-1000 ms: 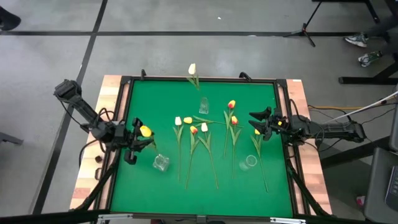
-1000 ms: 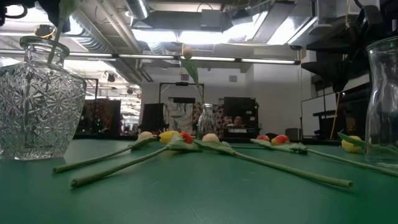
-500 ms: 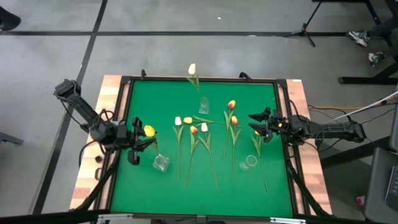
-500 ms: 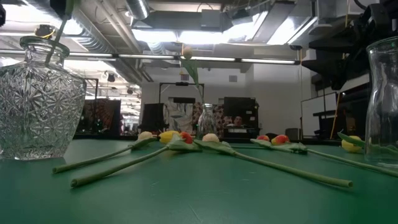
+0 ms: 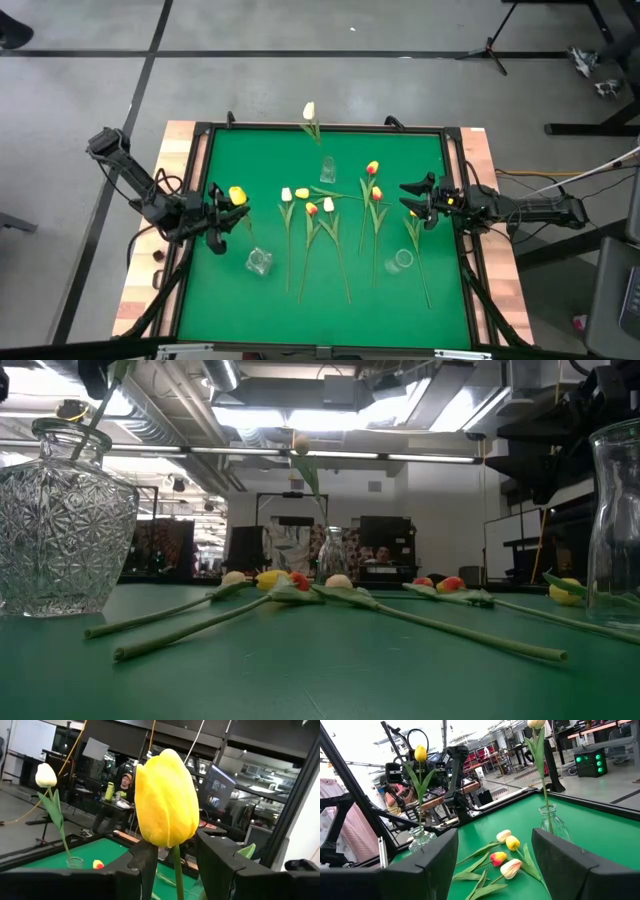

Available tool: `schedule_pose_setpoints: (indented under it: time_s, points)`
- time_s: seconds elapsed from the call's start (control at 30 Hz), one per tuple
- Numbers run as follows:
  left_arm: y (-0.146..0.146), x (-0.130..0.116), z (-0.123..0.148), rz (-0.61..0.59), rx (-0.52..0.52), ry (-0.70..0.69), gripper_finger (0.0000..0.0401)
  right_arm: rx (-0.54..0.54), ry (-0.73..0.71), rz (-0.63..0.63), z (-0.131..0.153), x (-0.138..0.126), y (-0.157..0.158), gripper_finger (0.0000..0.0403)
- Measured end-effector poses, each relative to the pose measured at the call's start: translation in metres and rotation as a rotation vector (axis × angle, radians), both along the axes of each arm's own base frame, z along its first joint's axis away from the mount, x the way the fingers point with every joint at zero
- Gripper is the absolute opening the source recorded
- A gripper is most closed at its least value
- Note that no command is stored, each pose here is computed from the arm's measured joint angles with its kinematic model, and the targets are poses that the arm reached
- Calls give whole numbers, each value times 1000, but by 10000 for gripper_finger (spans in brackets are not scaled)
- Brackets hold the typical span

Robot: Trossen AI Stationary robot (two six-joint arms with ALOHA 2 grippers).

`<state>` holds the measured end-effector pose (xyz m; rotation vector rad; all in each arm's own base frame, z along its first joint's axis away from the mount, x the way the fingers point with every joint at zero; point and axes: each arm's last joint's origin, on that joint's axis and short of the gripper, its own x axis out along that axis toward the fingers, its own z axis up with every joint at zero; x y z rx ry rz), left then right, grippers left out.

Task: Sort flowers into vase by color
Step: Put the top left yellow tulip into the bottom left transparent vase

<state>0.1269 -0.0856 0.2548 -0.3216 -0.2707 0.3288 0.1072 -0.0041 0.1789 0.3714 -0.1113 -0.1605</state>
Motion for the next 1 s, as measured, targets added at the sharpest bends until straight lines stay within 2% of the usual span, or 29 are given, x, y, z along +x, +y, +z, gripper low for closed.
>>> schedule_pose_setpoints:
  time_s: [0.27,0.47,0.73,1.0]
  points:
    - [1,0,0,26,-28,4,134,-3,0,0,0,0,0,253]
    - [-1,1,-2,-27,-11,0,158,-4,0,0,0,0,0,253]
    - [-2,2,-4,-35,5,18,223,-6,1,-1,0,0,0,253]
    - [-1,1,-5,8,-60,14,284,-6,1,-1,0,0,0,253]
